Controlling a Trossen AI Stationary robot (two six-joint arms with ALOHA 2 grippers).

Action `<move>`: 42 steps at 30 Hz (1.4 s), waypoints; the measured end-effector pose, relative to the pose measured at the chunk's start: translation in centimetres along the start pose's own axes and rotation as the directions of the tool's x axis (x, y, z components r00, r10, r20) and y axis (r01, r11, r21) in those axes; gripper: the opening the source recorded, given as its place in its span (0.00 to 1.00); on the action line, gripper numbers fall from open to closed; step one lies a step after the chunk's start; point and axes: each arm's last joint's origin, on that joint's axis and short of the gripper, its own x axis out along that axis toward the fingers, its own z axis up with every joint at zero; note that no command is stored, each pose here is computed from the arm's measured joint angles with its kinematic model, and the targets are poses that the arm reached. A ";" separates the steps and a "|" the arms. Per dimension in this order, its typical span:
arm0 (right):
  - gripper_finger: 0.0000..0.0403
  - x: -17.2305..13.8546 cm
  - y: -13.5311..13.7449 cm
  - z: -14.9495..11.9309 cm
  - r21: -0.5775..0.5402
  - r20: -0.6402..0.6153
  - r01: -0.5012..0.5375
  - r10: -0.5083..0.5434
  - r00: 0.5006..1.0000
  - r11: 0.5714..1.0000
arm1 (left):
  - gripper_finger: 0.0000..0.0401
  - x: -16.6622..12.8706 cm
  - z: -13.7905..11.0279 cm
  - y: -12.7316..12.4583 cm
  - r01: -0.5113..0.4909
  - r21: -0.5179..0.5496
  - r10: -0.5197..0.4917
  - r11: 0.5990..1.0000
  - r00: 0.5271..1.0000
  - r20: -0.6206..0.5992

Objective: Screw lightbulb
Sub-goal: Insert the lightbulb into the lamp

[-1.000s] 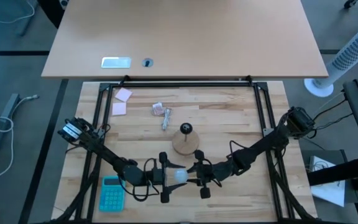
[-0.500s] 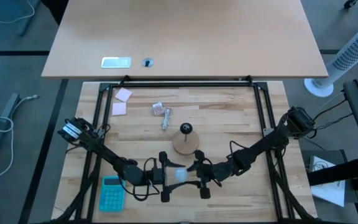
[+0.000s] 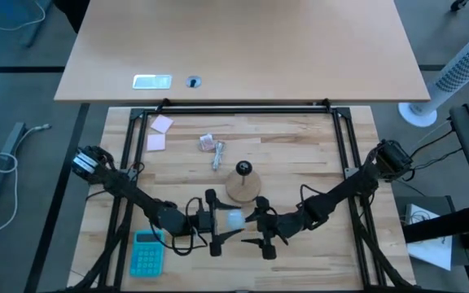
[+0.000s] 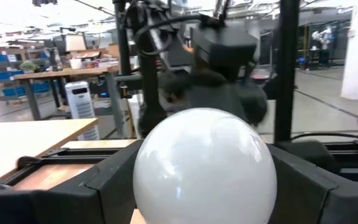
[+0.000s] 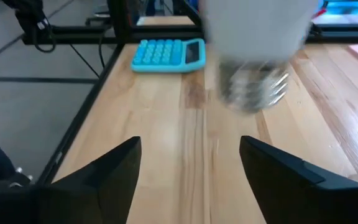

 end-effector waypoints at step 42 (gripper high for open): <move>0.66 -5.4 -6.7 -4.3 0.088 -0.070 0.161 -0.155 0.985 0.983 | 0.69 5.3 5.9 13.4 -0.300 -0.058 0.294 0.952 0.951 -0.099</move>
